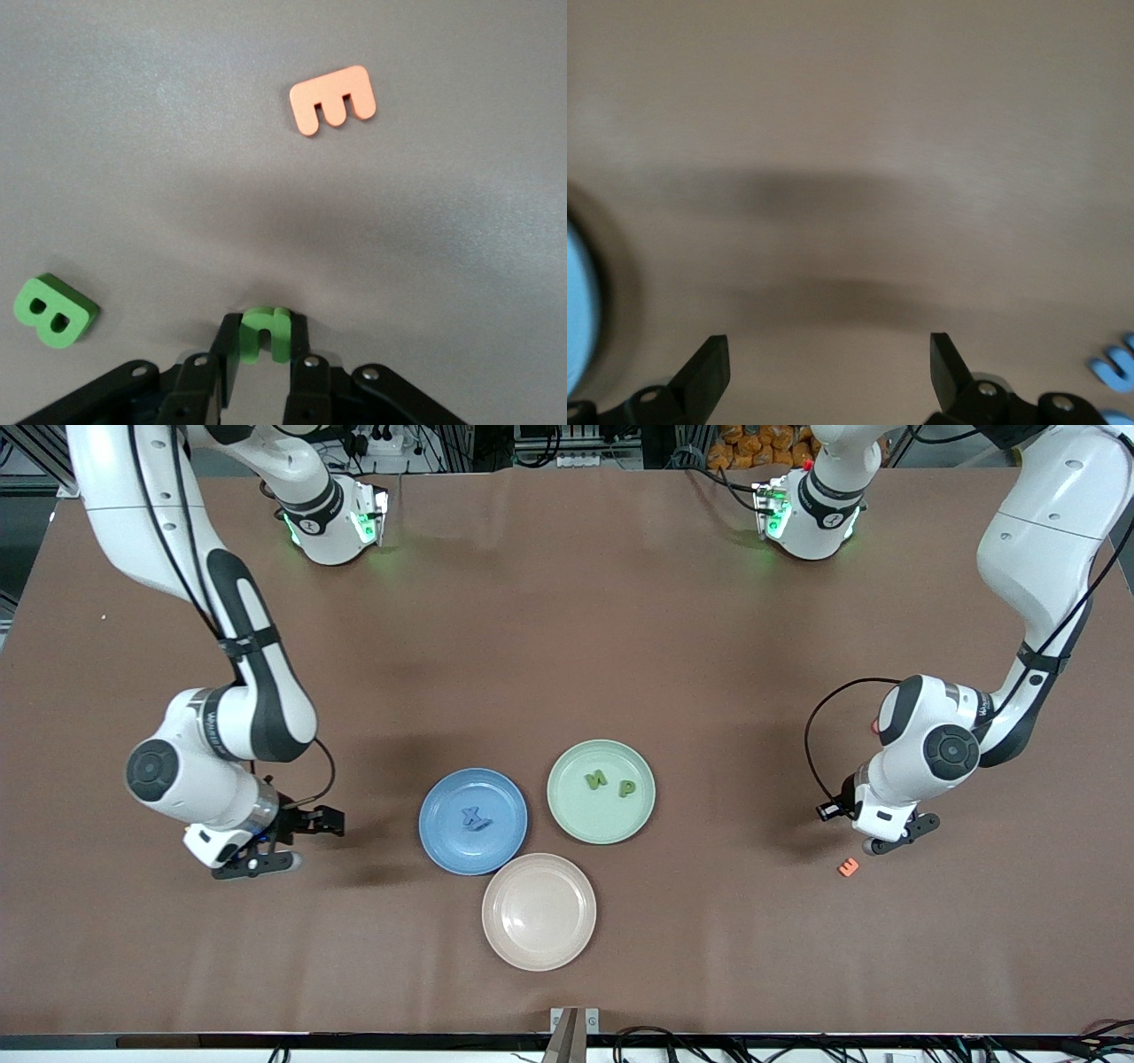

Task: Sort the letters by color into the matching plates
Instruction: 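Set the u on the green plate while the right gripper grasps the E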

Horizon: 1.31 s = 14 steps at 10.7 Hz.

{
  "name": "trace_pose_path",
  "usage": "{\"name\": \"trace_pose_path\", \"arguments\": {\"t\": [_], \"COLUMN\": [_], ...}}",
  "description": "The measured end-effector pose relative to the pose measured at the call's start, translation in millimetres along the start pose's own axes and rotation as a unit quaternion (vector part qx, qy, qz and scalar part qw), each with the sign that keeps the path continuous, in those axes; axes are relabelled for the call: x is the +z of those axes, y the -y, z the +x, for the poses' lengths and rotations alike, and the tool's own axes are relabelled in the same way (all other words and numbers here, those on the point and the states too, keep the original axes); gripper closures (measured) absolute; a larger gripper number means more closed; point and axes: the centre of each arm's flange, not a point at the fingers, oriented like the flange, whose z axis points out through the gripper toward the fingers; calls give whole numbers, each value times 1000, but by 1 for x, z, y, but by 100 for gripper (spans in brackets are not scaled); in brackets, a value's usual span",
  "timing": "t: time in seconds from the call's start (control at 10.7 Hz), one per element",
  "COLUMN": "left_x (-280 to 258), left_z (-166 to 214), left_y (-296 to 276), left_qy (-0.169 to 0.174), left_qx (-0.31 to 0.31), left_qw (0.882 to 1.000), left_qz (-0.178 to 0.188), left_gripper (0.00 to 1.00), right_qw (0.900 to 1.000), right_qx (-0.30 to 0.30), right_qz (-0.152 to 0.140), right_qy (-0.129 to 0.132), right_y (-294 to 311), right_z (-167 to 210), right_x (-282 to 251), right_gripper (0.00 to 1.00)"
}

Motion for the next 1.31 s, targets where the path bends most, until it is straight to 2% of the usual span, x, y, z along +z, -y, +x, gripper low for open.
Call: {"name": "trace_pose_path", "arguments": {"t": [0.19,0.37,0.56,0.75,0.84,1.12,1.31], "left_x": [0,-1,-6,-19,-27,-46,-59], "left_z": [0,-2,-15,-35,-46,-86,-112], "left_y": [0,-7,-38,-90,-118,-184,-222], "left_qy": [0,-2,-8,-23,-30,-37,-33], "left_qx": [0,5,9,-1,-8,-13,-31], "left_qw": [1000,1000,1000,1000,999,998,997], "left_qz": [0,-1,-7,-19,-26,-49,-69], "left_gripper": [74,74,74,74,74,74,74], "right_qw": [997,984,960,928,919,909,917], "right_qx": [76,180,278,371,393,417,396], "right_qz": [-8,-12,-15,-21,-22,-27,-32], "right_qy": [4,4,5,4,3,13,27], "right_y": [-37,-46,-53,-69,-79,-109,-120], "right_z": [-4,-5,-7,-10,-12,-21,-28], "right_x": [-3,-4,-3,-2,-2,10,28], "right_gripper": [0,0,0,0,0,0,0]}}
